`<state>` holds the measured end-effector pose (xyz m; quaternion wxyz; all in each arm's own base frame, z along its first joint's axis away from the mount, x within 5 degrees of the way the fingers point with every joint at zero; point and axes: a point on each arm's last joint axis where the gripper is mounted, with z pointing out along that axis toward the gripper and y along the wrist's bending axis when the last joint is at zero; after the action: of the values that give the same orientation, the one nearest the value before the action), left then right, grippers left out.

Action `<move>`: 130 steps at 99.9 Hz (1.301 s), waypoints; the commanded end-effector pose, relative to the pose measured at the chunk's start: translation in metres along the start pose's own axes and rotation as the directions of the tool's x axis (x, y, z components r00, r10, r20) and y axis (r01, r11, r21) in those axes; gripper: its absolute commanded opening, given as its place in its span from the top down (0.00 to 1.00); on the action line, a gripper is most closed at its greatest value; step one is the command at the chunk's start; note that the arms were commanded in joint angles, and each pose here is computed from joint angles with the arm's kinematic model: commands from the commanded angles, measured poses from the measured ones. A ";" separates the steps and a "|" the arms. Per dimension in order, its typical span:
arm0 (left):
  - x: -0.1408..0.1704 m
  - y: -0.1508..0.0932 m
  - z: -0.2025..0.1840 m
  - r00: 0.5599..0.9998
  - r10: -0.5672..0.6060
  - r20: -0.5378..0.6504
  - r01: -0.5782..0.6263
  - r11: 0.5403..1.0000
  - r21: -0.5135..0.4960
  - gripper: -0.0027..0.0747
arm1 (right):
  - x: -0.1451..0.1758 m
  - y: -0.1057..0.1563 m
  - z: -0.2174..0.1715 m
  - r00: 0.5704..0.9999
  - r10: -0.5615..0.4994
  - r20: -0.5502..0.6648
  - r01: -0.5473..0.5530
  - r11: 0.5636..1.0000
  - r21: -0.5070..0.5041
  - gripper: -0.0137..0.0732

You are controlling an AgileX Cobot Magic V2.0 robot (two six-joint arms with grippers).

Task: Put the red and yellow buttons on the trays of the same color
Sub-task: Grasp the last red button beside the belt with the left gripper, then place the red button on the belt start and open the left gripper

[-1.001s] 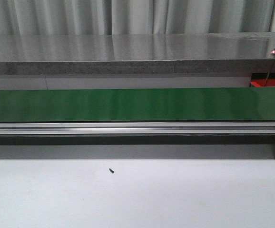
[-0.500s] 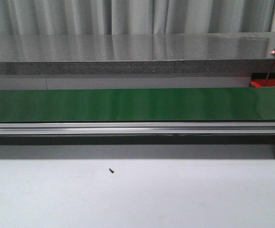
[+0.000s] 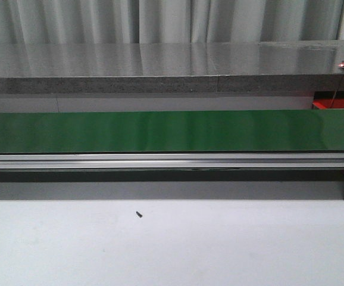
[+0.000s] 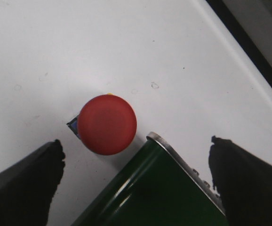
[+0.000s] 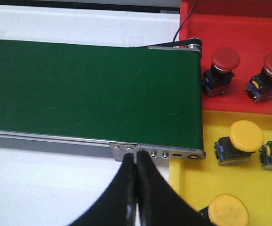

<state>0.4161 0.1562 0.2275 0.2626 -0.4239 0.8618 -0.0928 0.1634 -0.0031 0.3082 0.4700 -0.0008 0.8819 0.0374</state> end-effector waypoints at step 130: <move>-0.021 0.011 0.005 0.987 -0.154 0.044 0.151 0.987 0.053 0.79 | -0.011 0.001 -0.006 0.998 0.010 0.070 -0.010 1.000 -0.001 0.92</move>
<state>0.4242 0.1803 0.1793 0.2294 -0.4975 0.8282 -0.1178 0.1626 -0.0023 0.3071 0.4632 -0.0004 0.8852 0.0424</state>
